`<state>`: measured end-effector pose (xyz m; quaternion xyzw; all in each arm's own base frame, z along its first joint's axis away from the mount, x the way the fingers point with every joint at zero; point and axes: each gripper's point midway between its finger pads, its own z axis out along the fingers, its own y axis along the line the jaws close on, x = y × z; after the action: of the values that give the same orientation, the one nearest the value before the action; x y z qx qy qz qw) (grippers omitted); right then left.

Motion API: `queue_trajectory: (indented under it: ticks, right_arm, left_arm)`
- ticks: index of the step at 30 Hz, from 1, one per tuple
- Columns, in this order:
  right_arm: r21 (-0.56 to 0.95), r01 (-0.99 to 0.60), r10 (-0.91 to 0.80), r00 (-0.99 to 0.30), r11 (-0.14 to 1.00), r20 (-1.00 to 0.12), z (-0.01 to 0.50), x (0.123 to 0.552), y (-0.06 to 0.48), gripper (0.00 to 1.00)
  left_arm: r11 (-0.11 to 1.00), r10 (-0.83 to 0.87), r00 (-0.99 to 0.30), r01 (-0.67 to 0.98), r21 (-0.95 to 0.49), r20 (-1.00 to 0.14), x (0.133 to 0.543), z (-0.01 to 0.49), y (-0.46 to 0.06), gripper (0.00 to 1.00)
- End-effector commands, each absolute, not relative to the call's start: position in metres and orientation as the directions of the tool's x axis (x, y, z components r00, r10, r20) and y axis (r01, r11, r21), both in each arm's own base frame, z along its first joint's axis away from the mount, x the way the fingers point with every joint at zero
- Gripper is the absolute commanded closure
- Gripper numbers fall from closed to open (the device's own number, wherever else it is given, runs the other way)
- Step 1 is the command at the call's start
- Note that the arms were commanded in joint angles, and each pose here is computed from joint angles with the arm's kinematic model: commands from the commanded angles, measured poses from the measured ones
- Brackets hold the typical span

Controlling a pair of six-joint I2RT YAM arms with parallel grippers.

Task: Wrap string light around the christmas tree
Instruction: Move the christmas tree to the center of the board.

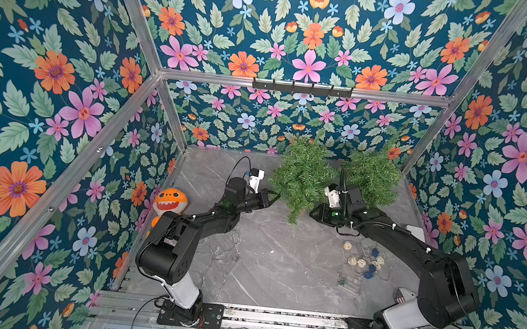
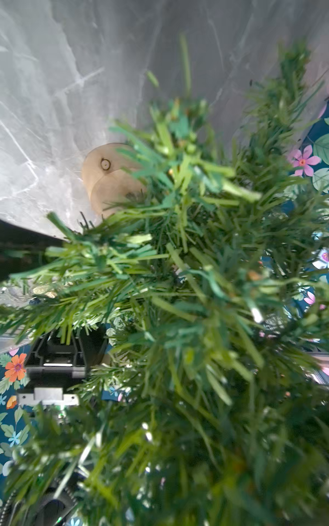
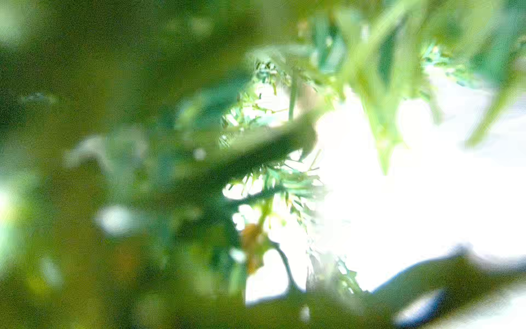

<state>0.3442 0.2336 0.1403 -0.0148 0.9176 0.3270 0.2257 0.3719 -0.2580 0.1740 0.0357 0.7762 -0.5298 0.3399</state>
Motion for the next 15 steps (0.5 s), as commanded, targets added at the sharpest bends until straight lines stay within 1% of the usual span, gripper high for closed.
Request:
queue_trajectory:
  ticks: [1, 6, 7, 8, 11, 13, 15]
  right_arm:
    - [0.622, -0.186, 0.134, -0.893, 0.761, -0.431, 0.148, 0.349, 0.247, 0.65]
    - [0.630, -0.177, 0.138, -0.898, 0.756, -0.418, 0.144, 0.350, 0.251, 0.65]
    - [0.633, -0.179, 0.138, -0.898, 0.753, -0.418, 0.146, 0.350, 0.251, 0.64]
    - [0.637, -0.181, 0.138, -0.898, 0.749, -0.418, 0.148, 0.350, 0.252, 0.60]
    - [0.642, -0.178, 0.137, -0.902, 0.746, -0.409, 0.156, 0.342, 0.249, 0.42]
    - [0.642, -0.179, 0.129, -0.906, 0.745, -0.403, 0.161, 0.332, 0.244, 0.33]
    - [0.638, -0.178, 0.119, -0.911, 0.749, -0.394, 0.165, 0.317, 0.236, 0.25]
  left_arm:
    - [0.464, -0.300, -0.762, 0.408, -0.786, -0.574, 0.366, 0.165, -0.242, 1.00]
    - [0.482, -0.320, -0.762, 0.381, -0.789, -0.563, 0.365, 0.163, -0.228, 1.00]
    - [0.482, -0.320, -0.760, 0.384, -0.788, -0.566, 0.365, 0.165, -0.228, 0.93]
    - [0.484, -0.320, -0.757, 0.386, -0.785, -0.569, 0.364, 0.167, -0.227, 0.86]
    - [0.520, -0.305, -0.757, 0.376, -0.767, -0.578, 0.358, 0.168, -0.221, 0.70]
    - [0.562, -0.299, -0.762, 0.345, -0.751, -0.574, 0.350, 0.163, -0.210, 0.62]
    - [0.632, -0.291, -0.781, 0.277, -0.724, -0.552, 0.339, 0.148, -0.192, 0.56]
